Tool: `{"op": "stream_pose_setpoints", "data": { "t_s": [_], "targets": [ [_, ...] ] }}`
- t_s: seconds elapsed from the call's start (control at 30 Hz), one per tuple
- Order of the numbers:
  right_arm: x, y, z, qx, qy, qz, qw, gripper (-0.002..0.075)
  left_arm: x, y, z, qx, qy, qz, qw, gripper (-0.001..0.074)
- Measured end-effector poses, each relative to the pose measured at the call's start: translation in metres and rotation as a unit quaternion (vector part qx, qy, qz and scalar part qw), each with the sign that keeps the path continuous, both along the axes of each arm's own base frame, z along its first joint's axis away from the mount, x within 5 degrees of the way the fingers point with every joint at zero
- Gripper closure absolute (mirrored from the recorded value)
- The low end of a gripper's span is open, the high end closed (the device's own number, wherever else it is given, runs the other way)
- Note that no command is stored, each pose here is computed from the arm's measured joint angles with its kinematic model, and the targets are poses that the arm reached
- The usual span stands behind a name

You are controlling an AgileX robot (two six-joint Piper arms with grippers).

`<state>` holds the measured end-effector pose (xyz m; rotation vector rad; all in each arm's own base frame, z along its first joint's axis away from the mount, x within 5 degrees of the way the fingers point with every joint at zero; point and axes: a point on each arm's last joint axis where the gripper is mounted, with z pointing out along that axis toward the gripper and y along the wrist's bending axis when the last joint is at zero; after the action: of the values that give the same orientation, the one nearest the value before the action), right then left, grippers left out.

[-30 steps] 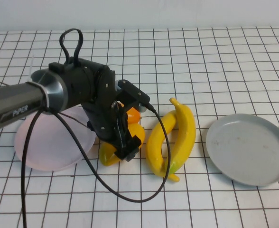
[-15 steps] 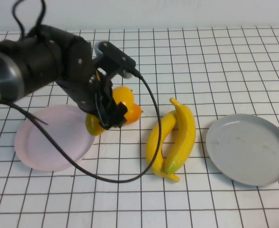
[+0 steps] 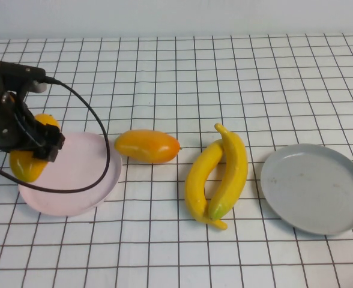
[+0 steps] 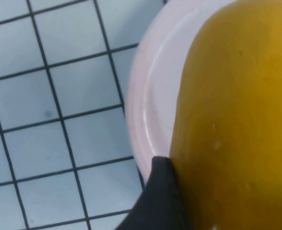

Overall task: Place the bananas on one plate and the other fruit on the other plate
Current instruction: Put one type of fruit in the left plate

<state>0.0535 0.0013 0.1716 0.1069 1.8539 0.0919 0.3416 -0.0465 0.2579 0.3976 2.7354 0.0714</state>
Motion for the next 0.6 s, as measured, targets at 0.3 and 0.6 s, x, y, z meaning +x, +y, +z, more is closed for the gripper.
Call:
{"op": "stream_pose_setpoints", "data": {
  "t_s": [0.3,0.6],
  "targets": [
    [0.000,0.000,0.000,0.000,0.000,0.000,1.000,0.0742,0.010,0.001,-0.018,-0.024,0.013,0.018,0.999,0.0197],
    [0.000,0.000,0.000,0.000,0.000,0.000,1.000,0.0742,0.013,0.000,-0.024,-0.020,0.017,-0.004,1.000,0.0189]
  ]
}}
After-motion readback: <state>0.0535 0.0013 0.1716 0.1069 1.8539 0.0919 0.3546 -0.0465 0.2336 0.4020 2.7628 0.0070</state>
